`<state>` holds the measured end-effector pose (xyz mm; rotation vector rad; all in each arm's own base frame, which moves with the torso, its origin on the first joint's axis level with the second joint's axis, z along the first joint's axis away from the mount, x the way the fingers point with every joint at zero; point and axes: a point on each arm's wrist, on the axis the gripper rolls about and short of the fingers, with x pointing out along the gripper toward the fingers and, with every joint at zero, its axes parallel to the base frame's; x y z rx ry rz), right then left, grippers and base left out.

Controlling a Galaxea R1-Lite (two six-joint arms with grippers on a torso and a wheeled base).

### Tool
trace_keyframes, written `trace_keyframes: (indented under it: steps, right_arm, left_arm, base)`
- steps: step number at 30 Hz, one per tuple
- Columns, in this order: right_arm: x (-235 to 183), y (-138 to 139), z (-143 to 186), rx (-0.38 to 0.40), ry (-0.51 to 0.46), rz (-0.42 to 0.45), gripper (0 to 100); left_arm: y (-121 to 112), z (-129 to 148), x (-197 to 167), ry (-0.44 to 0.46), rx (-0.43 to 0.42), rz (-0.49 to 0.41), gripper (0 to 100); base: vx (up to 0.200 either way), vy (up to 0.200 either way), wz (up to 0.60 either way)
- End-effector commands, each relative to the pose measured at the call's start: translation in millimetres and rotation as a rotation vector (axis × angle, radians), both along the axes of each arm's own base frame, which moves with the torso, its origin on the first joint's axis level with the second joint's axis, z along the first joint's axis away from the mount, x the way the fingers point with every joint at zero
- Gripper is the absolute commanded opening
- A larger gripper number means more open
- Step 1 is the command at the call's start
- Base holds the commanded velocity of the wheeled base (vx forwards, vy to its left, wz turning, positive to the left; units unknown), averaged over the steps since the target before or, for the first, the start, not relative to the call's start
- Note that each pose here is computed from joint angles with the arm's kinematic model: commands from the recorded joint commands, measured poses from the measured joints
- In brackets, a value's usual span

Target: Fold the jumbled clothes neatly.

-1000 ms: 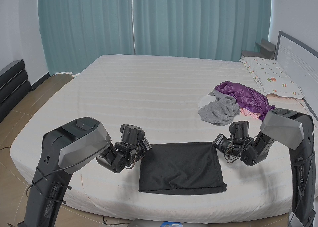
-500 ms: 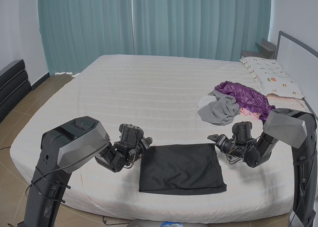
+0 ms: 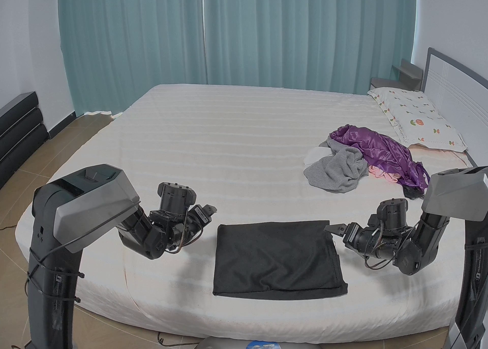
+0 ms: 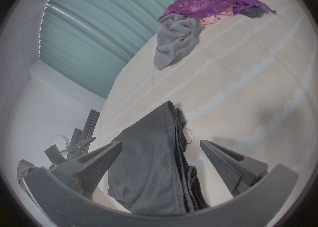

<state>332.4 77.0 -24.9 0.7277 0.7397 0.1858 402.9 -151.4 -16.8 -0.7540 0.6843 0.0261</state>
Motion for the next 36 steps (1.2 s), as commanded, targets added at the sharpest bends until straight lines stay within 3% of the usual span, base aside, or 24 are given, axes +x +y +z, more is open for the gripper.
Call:
trace_keyframes:
  steps: [1,9,24,36]
  right_arm:
    - [-7,-4,4,-0.006,-0.001,0.004,100]
    - [-16,-5,0,-0.005,0.017,0.071,100]
    - [-23,2,-18,-0.045,0.016,0.204,100]
    - [-21,9,-31,-0.049,-0.021,0.223,100]
  left_arm:
    - [5,12,-2,-0.014,-0.014,0.011,100]
    - [5,13,-2,-0.01,-0.027,0.013,100]
    - [4,10,-2,-0.003,-0.032,0.001,100]
    - [4,10,-2,-0.003,-0.032,0.001,100]
  base:
    - [-0.2,0.0,0.0]
    - [-0.2,0.0,0.0]
    - [0.0,0.0,0.0]
    - [0.0,0.0,0.0]
